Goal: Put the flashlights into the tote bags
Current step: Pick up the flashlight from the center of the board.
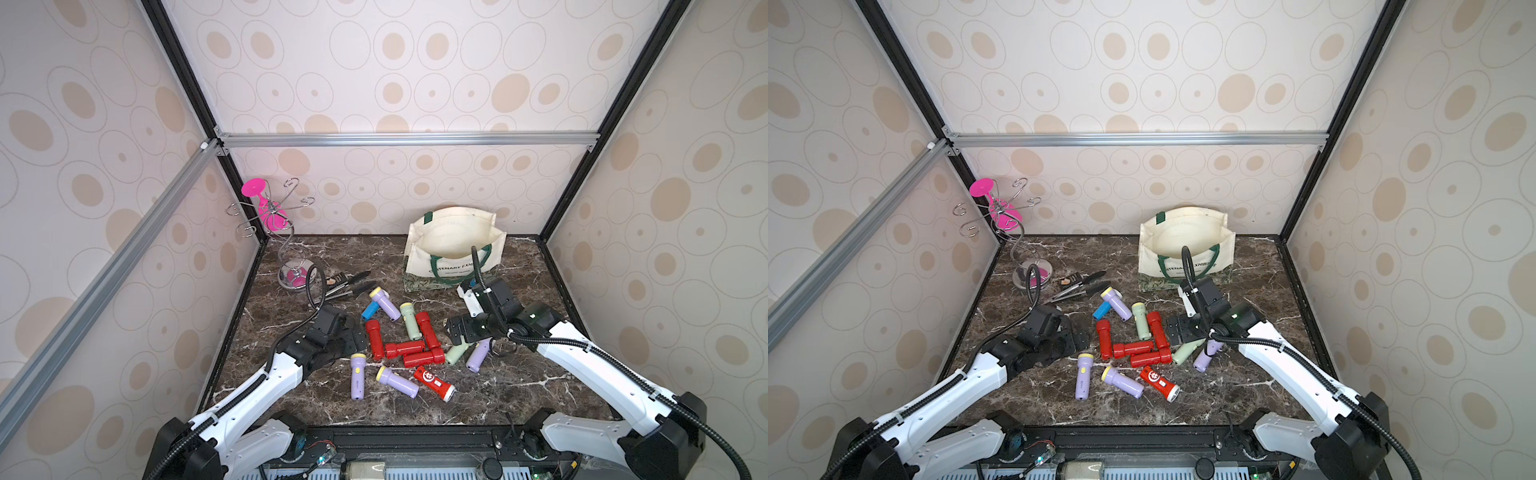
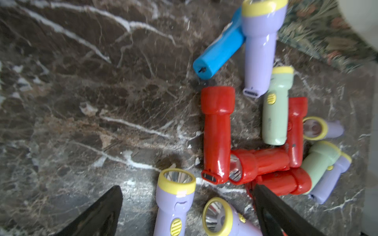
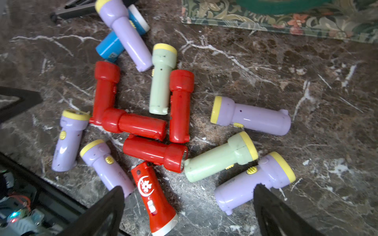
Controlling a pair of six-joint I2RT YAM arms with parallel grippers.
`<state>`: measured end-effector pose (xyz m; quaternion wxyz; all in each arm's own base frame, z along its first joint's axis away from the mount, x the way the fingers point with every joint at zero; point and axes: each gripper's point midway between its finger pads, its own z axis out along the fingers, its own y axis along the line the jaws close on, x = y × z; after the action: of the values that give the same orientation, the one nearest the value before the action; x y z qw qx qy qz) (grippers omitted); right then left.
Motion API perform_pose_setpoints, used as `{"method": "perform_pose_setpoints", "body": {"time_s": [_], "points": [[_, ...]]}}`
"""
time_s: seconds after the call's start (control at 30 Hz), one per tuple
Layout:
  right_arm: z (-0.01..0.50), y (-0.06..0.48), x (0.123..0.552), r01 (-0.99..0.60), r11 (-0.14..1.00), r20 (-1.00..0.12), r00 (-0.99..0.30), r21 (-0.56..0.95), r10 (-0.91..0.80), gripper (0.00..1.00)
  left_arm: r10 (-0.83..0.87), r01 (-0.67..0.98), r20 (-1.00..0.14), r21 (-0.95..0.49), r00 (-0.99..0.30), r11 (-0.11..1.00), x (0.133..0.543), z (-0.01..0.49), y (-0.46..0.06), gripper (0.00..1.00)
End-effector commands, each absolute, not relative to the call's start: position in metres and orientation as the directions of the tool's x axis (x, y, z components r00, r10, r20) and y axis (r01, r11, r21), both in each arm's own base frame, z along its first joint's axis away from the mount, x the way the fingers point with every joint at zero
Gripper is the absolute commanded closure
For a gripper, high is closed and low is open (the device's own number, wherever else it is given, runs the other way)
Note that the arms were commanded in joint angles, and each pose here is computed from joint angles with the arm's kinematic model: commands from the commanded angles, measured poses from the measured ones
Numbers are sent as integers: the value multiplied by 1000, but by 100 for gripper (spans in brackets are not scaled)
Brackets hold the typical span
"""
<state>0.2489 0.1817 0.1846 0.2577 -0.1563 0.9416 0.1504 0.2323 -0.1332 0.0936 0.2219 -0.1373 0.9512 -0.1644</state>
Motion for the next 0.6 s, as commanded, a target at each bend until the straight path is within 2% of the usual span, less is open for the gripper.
{"method": "perform_pose_setpoints", "body": {"time_s": [0.0,0.17,0.57], "points": [[194,193,237,-462,856,-532,-797,234,-285,0,-309,-218,-328,-286,-893,933,214,90,-124,1],[206,199,234,-502,827,-549,-779,253,-304,0,-259,-187,-267,-267,-928,945,197,70,-135,6],[217,206,243,-514,818,-589,-755,259,-288,0,-220,-171,-239,-210,-946,963,189,44,-143,20]]}}
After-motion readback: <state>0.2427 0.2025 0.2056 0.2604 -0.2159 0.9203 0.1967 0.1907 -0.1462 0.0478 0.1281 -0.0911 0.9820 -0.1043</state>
